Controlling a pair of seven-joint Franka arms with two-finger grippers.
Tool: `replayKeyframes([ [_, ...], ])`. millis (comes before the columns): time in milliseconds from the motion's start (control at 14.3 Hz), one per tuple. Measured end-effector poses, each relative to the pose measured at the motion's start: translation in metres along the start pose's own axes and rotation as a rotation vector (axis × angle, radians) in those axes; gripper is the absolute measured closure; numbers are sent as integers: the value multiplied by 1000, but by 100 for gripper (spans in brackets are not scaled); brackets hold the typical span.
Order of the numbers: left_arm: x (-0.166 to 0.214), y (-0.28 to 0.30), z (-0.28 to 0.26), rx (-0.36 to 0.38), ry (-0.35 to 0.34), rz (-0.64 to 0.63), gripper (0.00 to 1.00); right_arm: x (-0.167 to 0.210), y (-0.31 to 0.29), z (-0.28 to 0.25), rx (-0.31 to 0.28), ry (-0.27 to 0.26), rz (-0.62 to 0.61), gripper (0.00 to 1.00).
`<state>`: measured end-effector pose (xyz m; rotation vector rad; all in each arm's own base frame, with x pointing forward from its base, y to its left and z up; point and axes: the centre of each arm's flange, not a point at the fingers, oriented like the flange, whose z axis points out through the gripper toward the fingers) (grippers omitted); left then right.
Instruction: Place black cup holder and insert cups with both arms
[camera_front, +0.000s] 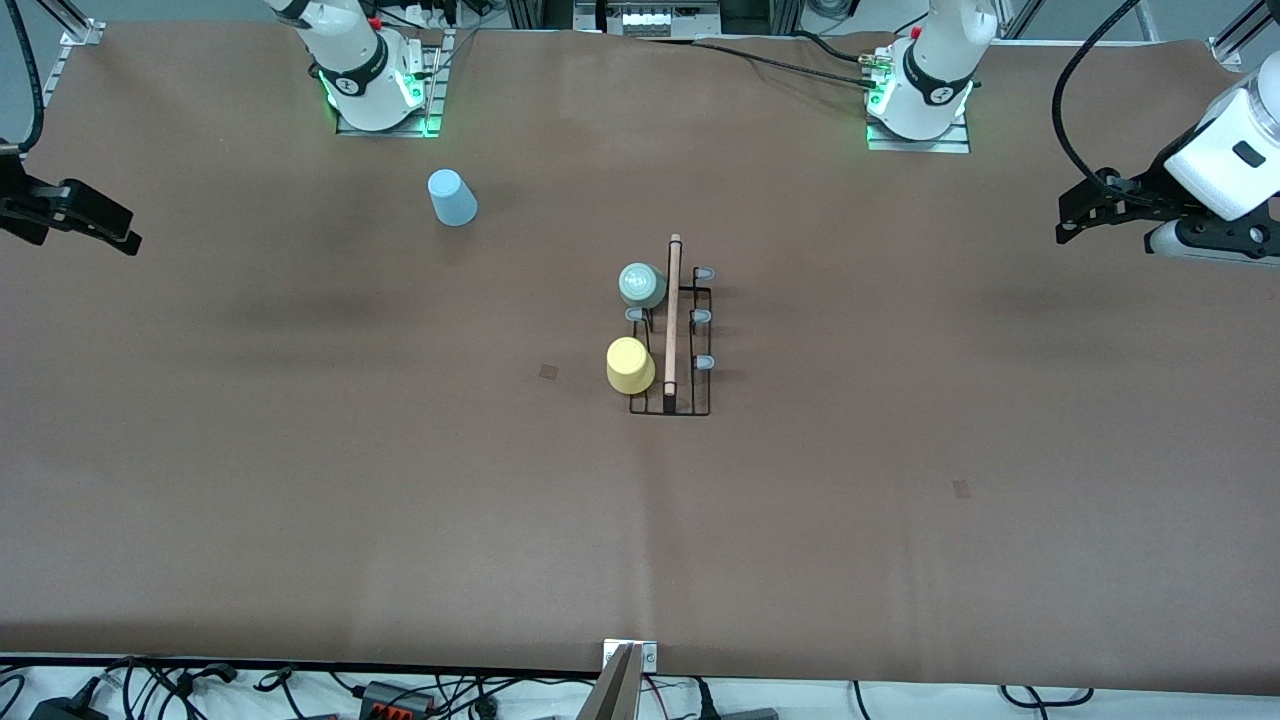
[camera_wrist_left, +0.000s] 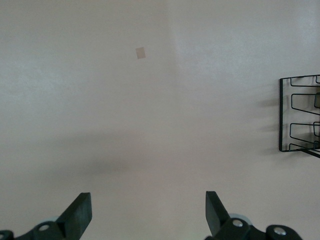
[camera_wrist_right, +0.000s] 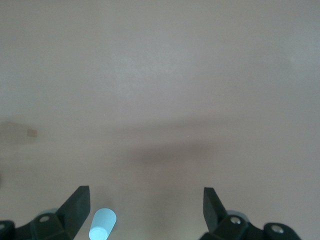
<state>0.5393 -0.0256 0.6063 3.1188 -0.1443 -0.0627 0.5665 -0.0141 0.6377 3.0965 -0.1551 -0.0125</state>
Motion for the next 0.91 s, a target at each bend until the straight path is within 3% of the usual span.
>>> replayKeyframes([
  [420,0,0,0,0,0,0,0,2,43,-2,1,11,78,0],
  [909,0,0,0,0,-2,0,0,18,14,23,-18,-25,25,0],
])
